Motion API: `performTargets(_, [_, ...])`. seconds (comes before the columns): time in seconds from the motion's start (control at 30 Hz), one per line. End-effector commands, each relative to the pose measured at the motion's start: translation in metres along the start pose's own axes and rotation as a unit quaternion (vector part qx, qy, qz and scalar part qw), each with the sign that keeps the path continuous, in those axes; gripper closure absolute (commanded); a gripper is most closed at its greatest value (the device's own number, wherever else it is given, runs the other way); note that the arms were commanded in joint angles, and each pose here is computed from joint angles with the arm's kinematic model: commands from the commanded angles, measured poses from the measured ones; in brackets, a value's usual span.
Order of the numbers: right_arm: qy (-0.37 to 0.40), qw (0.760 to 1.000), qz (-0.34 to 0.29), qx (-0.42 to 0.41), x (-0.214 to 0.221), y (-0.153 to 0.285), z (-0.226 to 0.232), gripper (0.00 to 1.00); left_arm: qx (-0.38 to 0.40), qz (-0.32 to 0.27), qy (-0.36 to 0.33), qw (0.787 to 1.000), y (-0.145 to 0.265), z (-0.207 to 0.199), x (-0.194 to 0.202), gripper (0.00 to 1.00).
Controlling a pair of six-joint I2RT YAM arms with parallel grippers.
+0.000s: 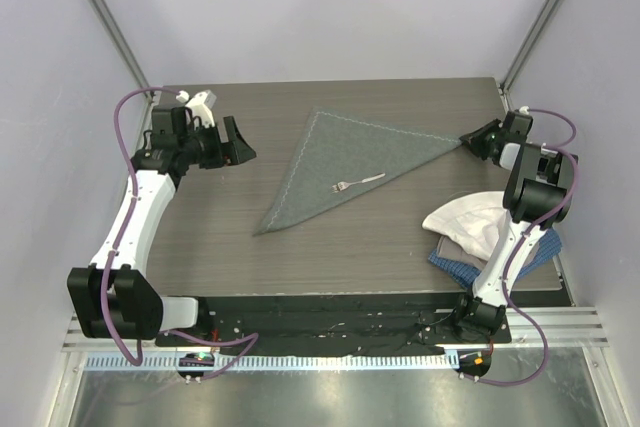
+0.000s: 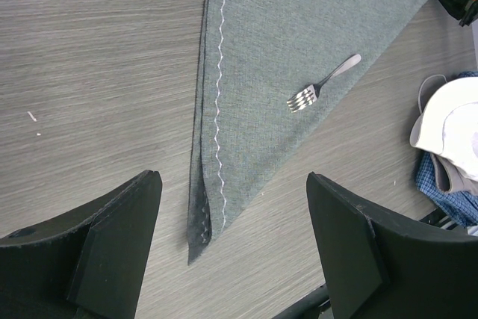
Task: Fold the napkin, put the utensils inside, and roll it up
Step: Fold the napkin
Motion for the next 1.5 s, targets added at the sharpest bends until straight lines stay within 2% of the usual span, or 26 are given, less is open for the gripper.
performTargets(0.0, [0.012,0.998,0.036,0.041,0.020,-0.007,-0.016,0.84,0.017,-0.023,-0.011,1.000,0.005,-0.004,-0.007,0.17])
performTargets(0.27, [0.028,1.000,-0.008,-0.008,0.008,0.006,0.003,0.99,0.017,-0.024,-0.011,1.000,0.005,-0.003,-0.007,0.16])
performTargets(0.5, [0.068,0.992,-0.064,-0.088,-0.004,0.035,0.046,0.99,0.025,-0.023,-0.005,0.999,0.005,-0.005,-0.004,0.17])
performTargets(0.77, [0.127,0.979,-0.081,-0.141,0.010,0.059,0.095,0.99,0.021,-0.023,0.032,0.999,0.000,-0.001,0.006,0.16])
performTargets(1.0, [0.169,0.970,-0.042,-0.170,0.051,0.072,0.129,0.99,-0.021,-0.011,0.093,0.995,-0.008,0.012,0.035,0.17])
performTargets(1.27, [0.220,0.950,0.021,-0.220,0.137,0.094,0.169,0.99,-0.048,-0.003,0.162,0.986,-0.011,0.024,0.072,0.15])
performTargets(1.47, [0.243,0.938,0.052,-0.243,0.178,0.109,0.181,0.99,-0.060,-0.006,0.206,0.977,-0.010,0.031,0.105,0.14])
Point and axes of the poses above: each gripper's point midway between its finger pads, its own y axis back along the fingers, its own z axis along the line the jaws close on, x = y × z, the point moved 10 cm from there along y, back along the fingers, and after that the axes turned 2 degrees about y, right-handed, at the moved point
